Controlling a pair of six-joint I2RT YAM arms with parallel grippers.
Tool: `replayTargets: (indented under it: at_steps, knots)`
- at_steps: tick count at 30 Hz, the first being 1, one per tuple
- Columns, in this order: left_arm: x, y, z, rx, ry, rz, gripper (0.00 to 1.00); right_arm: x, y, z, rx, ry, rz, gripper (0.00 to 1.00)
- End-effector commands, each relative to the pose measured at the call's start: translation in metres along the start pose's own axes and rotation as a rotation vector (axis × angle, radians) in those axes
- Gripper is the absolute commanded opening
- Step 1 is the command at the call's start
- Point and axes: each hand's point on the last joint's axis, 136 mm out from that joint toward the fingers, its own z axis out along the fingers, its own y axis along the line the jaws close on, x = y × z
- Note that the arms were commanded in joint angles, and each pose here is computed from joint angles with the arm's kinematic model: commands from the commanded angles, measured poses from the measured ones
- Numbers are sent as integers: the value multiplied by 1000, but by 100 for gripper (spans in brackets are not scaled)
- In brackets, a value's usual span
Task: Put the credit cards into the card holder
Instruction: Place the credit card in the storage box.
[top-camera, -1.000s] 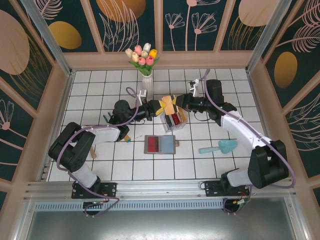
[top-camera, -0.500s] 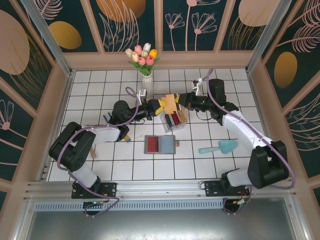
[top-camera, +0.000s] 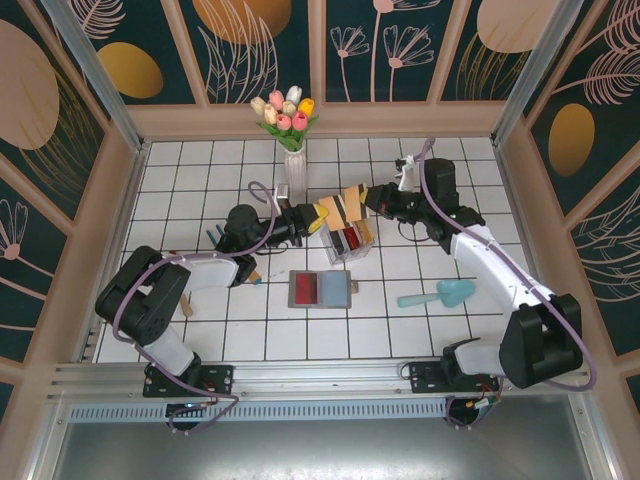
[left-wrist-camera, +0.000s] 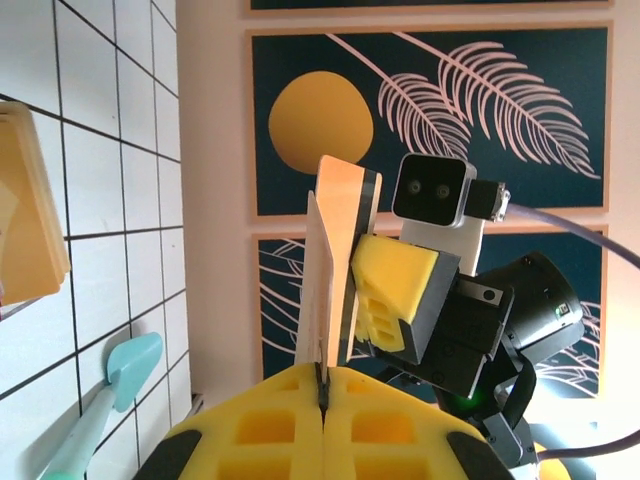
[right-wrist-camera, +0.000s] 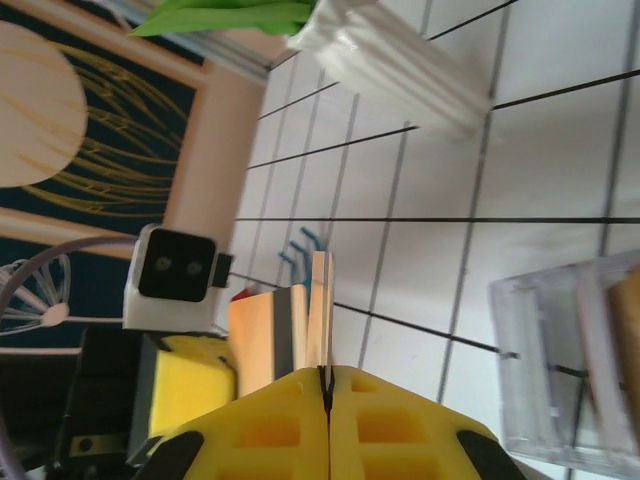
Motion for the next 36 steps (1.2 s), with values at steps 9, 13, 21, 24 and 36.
replayTargets:
  at_steps: [9, 13, 21, 24, 36]
  knots:
    - [-5, 0, -13, 10, -82, -155, 0, -7, -59, 3, 378, 2, -176, 6]
    - [-5, 8, -14, -30, -90, -139, 0, 1, -72, 18, 461, 60, -260, 5]
    - [-7, 24, -16, -161, -102, -37, 0, 16, -95, 45, 589, 162, -372, 4]
    - [-6, 23, -14, -162, -87, -18, 0, 17, -105, 49, 636, 172, -378, 4]
    - [-5, 25, -9, -167, -58, 0, 0, 41, -117, 61, 662, 298, -385, 6]
